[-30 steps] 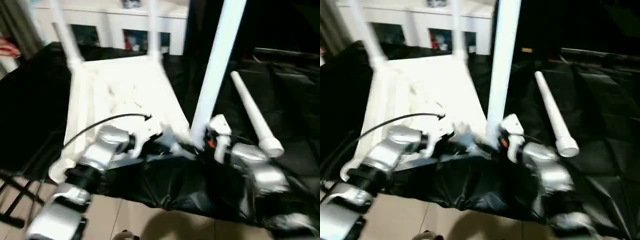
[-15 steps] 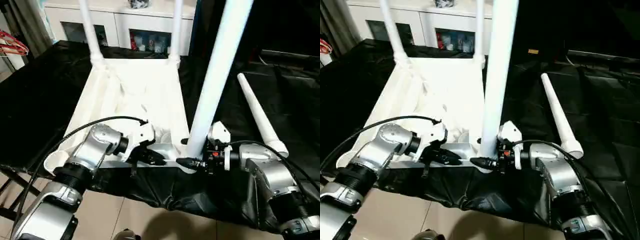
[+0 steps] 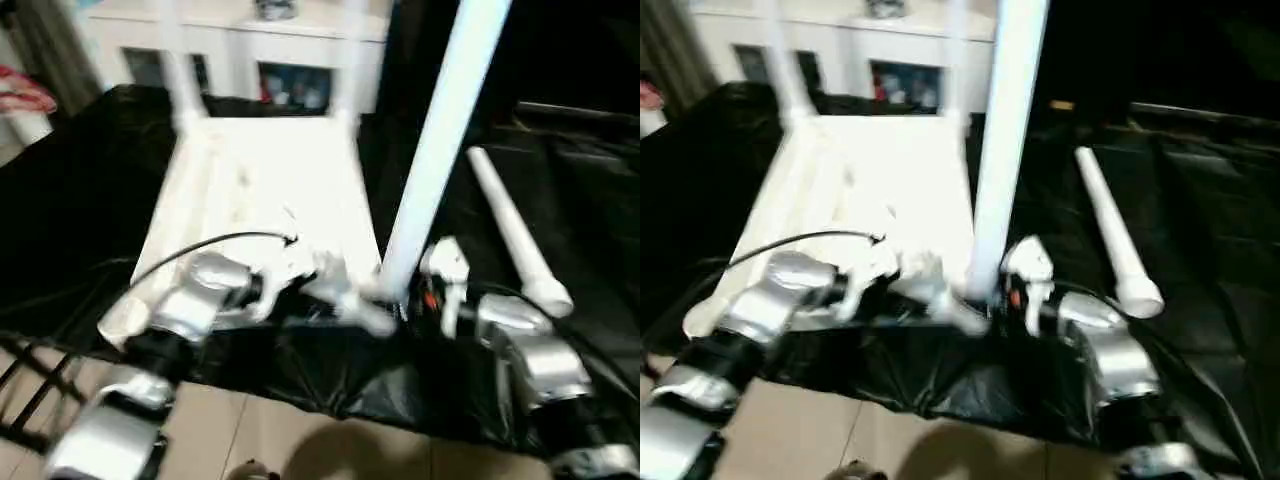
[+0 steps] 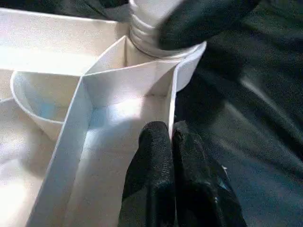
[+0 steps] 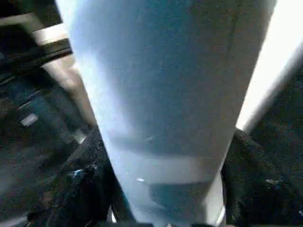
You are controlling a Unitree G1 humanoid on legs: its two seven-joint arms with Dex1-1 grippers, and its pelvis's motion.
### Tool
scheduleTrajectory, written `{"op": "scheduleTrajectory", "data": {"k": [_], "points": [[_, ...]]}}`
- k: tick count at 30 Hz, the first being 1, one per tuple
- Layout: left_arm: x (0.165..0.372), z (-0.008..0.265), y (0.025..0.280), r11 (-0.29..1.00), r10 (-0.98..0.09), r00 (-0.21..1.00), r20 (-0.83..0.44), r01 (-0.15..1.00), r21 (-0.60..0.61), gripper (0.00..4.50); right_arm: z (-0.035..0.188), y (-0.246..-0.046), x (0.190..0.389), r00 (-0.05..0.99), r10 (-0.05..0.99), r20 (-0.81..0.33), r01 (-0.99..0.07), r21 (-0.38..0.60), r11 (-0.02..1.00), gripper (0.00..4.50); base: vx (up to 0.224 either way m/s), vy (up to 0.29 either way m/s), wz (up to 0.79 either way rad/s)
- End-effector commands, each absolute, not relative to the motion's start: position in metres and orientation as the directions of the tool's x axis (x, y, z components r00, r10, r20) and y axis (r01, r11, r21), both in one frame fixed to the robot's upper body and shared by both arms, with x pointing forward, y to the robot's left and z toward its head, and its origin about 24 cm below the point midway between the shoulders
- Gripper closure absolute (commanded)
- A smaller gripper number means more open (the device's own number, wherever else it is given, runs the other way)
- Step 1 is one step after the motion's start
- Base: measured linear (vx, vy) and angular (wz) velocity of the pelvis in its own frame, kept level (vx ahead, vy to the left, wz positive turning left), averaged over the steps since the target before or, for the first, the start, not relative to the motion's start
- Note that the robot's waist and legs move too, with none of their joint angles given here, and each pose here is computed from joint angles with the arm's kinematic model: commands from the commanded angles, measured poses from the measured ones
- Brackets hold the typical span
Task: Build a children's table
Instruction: Rotate leg to tighten
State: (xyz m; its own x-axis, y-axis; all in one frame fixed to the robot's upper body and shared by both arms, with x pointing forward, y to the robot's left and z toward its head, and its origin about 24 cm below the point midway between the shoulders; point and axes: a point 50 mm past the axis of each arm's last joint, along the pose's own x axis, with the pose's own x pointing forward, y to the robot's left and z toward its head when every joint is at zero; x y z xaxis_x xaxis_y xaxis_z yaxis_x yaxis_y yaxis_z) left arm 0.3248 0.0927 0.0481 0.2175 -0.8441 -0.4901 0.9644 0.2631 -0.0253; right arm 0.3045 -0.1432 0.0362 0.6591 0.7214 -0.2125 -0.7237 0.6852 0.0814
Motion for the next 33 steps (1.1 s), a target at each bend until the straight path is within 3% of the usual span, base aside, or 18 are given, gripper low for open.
{"op": "scheduleTrajectory", "data": {"k": [1, 3, 7, 9, 10, 12, 17, 24, 33], "points": [[0.337, 0.069, 0.069, 0.328, -0.856, 0.316, -0.409, 0.944, 0.044, 4.5, 0.018, -0.117, 0.302, 0.65, 0.711, -0.268, -0.709, 0.125, 0.694, 1.89, 0.0, 0.0, 0.0], [0.339, 0.068, 0.064, 0.351, -0.847, 0.342, -0.408, 0.935, 0.055, 4.5, 0.017, -0.113, 0.305, 0.676, 0.682, -0.278, -0.676, 0.132, 0.725, 1.89, 0.0, 0.0, 0.0], [0.343, 0.068, 0.037, 0.449, -0.81, 0.441, -0.387, 0.89, 0.074, 4.5, 0.016, -0.08, 0.322, 0.786, 0.54, -0.301, -0.522, 0.146, 0.841, 1.89, 0.0, 0.0, 0.0], [0.342, 0.069, 0.034, 0.453, -0.814, 0.443, -0.377, 0.889, 0.067, 4.5, 0.018, -0.074, 0.324, 0.795, 0.536, -0.285, -0.516, 0.148, 0.844, 1.89, 0.0, 0.0, 0.0], [0.342, 0.07, 0.033, 0.449, -0.816, 0.44, -0.374, 0.891, 0.068, 4.5, 0.02, -0.071, 0.325, 0.794, 0.543, -0.274, -0.52, 0.156, 0.84, 1.54, 0.0, 0.0, 0.0], [0.341, 0.07, 0.033, 0.427, -0.824, 0.426, -0.374, 0.9, 0.084, 4.5, 0.021, -0.07, 0.326, 0.79, 0.552, -0.266, -0.527, 0.165, 0.834, 1.33, 0.0, 0.0, 0.0], [0.335, 0.067, 0.046, 0.346, -0.856, 0.349, -0.382, 0.935, 0.08, 4.5, 0.026, -0.08, 0.326, 0.76, 0.598, -0.254, -0.593, 0.104, 0.798, 0.93, 0.0, 0.0, 0.0], [0.328, 0.065, 0.066, 0.235, -0.877, 0.241, -0.415, 0.97, 0.066, 4.5, 0.029, -0.1, 0.317, 0.623, 0.74, -0.253, -0.755, 0.055, 0.654, 0.93, 0.0, 0.0, 0.0], [0.322, 0.068, 0.093, 0.083, -0.879, 0.089, -0.469, 0.996, 0.034, 4.5, 0.038, -0.128, 0.294, 0.325, 0.893, -0.311, -0.936, 0.031, 0.351, 0.93, 0.0, 0.0, 0.0]]}}
